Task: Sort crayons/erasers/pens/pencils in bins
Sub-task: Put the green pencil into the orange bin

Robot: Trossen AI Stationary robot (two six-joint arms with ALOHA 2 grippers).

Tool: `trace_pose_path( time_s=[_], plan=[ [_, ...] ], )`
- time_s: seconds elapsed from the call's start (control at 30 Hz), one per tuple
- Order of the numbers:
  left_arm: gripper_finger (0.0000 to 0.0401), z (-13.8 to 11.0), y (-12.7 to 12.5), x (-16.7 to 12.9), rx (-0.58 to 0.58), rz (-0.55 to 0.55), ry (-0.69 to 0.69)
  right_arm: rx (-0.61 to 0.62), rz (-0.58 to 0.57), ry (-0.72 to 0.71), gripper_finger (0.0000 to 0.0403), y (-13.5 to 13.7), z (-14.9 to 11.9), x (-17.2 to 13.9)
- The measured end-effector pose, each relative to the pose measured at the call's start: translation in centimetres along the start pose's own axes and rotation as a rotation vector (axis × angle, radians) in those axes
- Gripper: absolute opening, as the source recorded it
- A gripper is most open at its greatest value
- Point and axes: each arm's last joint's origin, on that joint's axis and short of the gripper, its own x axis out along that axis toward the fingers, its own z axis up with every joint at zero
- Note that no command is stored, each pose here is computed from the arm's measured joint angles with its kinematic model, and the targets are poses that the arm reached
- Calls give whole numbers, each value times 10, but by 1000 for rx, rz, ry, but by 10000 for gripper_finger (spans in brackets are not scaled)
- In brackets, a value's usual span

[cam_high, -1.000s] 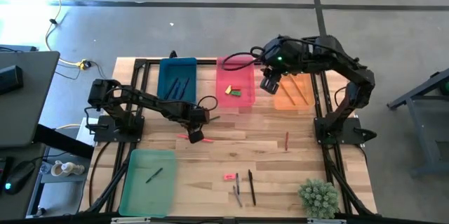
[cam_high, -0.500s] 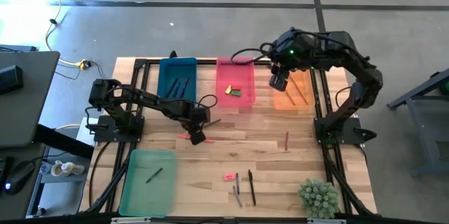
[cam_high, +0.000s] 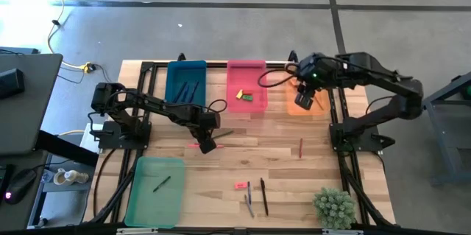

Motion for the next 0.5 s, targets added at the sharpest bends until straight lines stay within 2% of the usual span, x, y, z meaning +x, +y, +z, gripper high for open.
trace_pose_path(
  time_s=[0.2, 0.5],
  plan=[
    [1, 0, -1, 0, 0, -15, 6, 100, 75, -9, 140, 3, -24, 14],
    [11, 0, -1, 0, 24, -17, 5, 140, 72, 16, 140, 7, -39, 32]
  ],
)
